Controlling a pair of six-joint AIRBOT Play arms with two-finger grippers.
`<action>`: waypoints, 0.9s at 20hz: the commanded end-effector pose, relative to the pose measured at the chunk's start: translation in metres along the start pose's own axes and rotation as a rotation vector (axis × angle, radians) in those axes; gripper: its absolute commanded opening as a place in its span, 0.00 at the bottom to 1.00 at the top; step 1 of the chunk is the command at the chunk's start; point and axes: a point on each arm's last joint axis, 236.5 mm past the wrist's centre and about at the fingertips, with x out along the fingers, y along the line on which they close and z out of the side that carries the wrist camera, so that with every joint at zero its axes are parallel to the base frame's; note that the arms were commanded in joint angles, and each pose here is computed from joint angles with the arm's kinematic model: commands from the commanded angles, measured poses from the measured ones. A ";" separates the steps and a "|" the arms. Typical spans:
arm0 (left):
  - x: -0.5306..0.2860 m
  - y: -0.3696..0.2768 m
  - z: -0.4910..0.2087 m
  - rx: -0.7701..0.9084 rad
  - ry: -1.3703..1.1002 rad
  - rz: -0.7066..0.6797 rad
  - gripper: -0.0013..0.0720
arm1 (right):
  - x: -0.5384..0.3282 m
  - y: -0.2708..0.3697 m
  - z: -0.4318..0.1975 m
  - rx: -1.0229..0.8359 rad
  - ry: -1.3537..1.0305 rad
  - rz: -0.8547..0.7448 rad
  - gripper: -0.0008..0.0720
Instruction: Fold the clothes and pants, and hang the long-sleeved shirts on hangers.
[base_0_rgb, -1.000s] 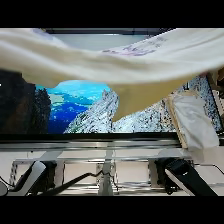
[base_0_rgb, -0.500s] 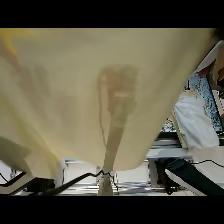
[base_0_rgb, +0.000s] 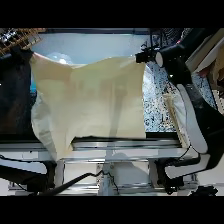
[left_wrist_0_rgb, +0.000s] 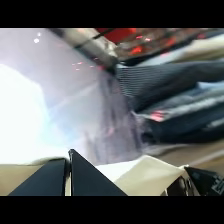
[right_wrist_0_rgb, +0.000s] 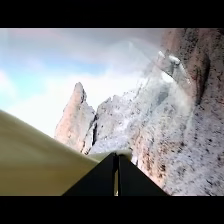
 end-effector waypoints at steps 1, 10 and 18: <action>0.042 0.063 -0.019 -0.106 -0.022 0.014 0.02 | 0.066 -0.010 -0.006 0.115 -0.089 0.021 0.02; 0.026 0.092 -0.057 -0.199 0.143 0.070 0.02 | 0.058 -0.009 -0.095 0.113 0.293 0.020 0.02; -0.031 0.148 -0.108 -0.297 0.380 0.284 0.02 | 0.033 0.029 -0.157 0.151 0.580 0.203 0.02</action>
